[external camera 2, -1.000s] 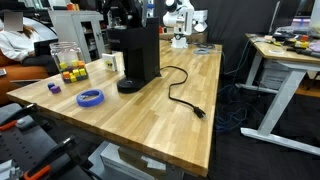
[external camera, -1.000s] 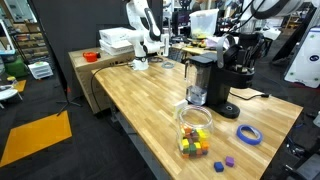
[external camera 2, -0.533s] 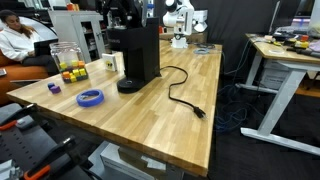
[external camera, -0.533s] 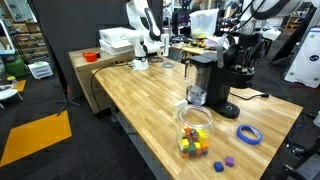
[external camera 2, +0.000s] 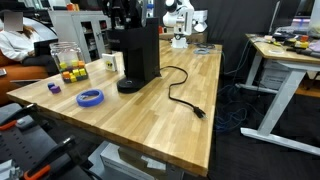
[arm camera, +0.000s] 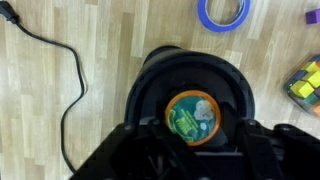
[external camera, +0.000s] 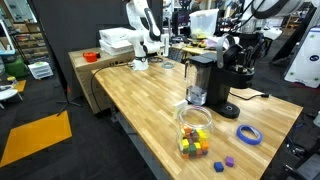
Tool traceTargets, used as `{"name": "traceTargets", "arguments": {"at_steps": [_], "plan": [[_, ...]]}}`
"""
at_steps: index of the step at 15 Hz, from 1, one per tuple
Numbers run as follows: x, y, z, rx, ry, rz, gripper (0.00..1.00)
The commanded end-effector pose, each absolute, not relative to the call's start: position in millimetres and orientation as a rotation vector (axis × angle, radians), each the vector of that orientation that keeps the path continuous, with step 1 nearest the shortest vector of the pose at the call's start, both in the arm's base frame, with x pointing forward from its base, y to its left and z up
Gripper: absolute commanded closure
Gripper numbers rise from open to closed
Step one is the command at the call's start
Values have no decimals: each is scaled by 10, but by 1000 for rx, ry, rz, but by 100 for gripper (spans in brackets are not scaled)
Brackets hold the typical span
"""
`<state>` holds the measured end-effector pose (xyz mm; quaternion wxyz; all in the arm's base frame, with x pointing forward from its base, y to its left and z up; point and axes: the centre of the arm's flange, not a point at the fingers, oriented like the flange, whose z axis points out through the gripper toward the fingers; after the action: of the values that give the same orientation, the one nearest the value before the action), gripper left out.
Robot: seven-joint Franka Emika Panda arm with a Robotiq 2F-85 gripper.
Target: Remove the coffee pod from the coffee maker
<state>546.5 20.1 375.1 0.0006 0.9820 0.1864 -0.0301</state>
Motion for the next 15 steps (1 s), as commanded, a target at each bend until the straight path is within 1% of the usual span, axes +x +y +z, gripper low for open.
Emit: {"name": "traceTargets", "arguments": {"at_steps": [1,7,15], "plan": [[5507,204,3698,3105,564,-70,71],[5501,192,3720,3104,571,-68,72],[5485,174,4072,3075,586,3,72]]}}
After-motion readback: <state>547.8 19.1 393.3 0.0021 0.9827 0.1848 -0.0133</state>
